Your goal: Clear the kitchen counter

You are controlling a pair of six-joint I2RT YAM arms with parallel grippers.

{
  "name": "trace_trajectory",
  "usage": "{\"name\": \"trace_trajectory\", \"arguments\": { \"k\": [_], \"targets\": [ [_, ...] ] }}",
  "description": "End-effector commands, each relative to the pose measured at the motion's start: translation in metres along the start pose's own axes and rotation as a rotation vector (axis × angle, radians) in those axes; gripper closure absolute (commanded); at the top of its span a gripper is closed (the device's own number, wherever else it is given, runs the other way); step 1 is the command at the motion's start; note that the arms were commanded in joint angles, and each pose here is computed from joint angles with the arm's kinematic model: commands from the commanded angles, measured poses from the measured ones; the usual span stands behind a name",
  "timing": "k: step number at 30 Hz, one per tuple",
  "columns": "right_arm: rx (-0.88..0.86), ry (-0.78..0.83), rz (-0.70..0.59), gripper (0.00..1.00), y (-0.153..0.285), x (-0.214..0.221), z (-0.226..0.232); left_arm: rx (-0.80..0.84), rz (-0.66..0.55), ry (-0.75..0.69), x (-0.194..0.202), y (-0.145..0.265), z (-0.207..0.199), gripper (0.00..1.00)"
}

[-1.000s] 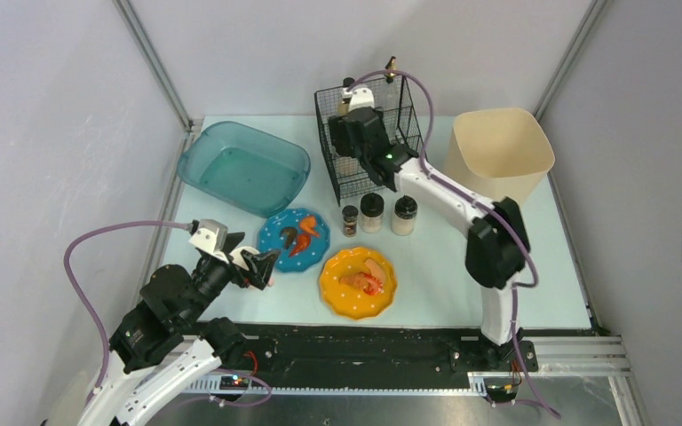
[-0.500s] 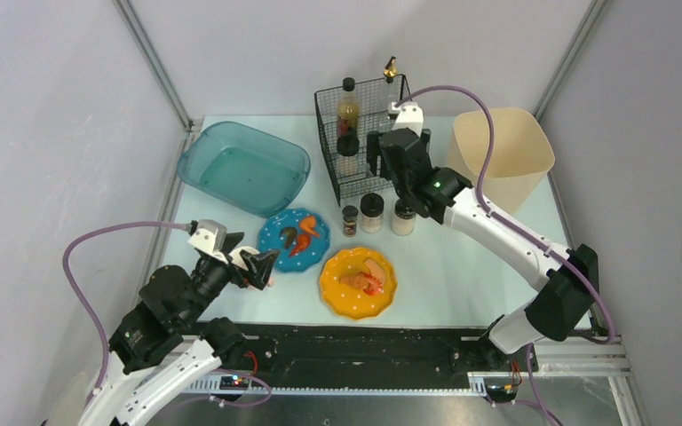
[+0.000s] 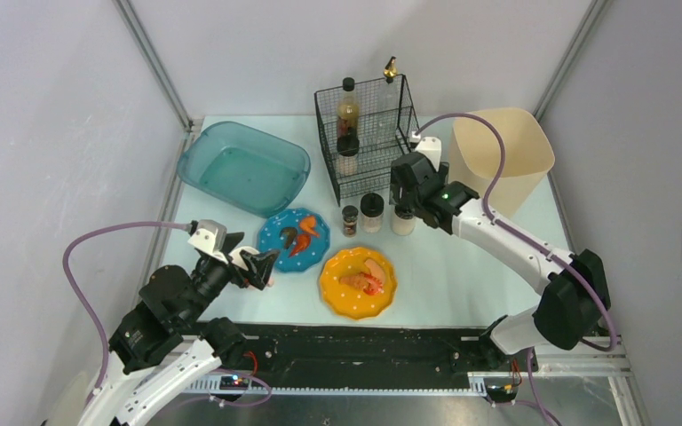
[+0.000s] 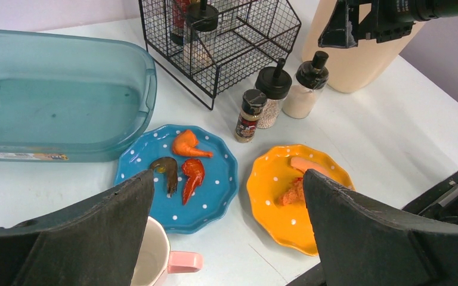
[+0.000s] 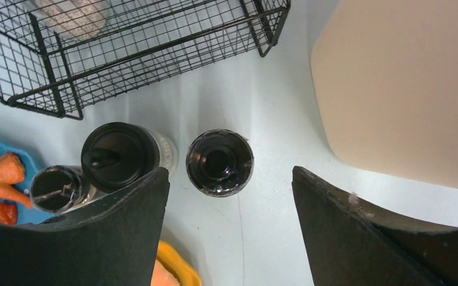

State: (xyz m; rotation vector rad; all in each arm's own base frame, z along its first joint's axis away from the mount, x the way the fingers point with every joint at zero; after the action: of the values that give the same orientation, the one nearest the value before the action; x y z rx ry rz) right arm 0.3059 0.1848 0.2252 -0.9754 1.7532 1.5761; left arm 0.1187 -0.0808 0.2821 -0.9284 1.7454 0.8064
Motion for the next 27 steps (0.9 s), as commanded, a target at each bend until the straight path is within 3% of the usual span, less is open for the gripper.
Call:
{"name": "trace_trajectory", "arguments": {
  "k": [1, 21, 27],
  "targets": [
    [-0.015, -0.077, -0.028, 0.22, -0.003, -0.01, -0.003, 0.0, -0.028, -0.012, -0.005, -0.001, 0.0, 0.02],
    [0.002, -0.033, 0.065, 0.4, -0.053, 0.017, 0.011, 0.002, -0.035, -0.009, -0.006, 0.0, 0.0, 0.02],
    [0.009, -0.024, 0.081, 0.6, -0.058, 0.022, 0.012, 0.002, -0.033, -0.01, -0.005, 0.0, 0.0, 0.01]
  ]
}}
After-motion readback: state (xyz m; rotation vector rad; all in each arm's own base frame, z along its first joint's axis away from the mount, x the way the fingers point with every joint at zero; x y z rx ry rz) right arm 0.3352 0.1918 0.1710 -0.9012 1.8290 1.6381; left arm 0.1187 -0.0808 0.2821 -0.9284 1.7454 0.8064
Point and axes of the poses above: each gripper's point midway between its finger pads, its own y axis back along the fingers, its own z axis along the line the jaws close on, x = y × z, the point moved 5 cm from there along y, back along the fingers, and after that the axes turned 10 degrees about y, right-handed, at the moved point
